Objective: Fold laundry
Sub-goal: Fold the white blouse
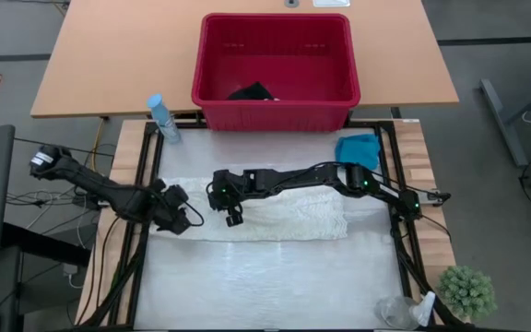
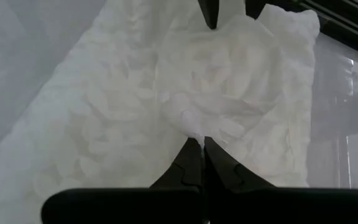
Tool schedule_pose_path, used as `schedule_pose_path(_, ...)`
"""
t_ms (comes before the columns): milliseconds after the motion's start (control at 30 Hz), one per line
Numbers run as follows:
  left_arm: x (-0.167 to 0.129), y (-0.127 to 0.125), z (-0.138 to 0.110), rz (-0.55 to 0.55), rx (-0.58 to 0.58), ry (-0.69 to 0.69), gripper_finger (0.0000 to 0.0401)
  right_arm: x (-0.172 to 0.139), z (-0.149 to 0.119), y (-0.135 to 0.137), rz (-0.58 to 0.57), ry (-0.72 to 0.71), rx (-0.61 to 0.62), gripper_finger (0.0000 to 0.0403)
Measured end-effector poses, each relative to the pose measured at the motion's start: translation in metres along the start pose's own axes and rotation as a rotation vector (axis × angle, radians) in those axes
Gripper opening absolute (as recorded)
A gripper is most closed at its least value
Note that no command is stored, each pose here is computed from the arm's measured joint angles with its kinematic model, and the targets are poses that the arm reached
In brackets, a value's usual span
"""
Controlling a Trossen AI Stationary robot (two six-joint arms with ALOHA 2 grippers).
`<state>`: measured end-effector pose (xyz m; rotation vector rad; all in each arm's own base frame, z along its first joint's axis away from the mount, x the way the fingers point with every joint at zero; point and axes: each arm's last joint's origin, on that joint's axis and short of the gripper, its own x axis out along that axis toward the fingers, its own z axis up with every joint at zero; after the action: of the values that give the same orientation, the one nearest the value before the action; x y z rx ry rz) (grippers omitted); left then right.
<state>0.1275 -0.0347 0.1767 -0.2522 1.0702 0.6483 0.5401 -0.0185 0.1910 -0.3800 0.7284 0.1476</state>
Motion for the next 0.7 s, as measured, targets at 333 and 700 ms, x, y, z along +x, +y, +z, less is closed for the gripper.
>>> schedule_pose_path(333, 0.005, 0.001, 0.013, -0.032, 0.062, -0.03, 0.0059, 0.0, 0.0, 0.0, 0.002, 0.0, -0.005, 0.0022)
schedule_pose_path(700, -0.009, 0.0, 0.029, -0.113, -0.011, -0.051, 0.0001, -0.001, -0.004, 0.0, 0.021, 0.035, 0.022, 0.0022)
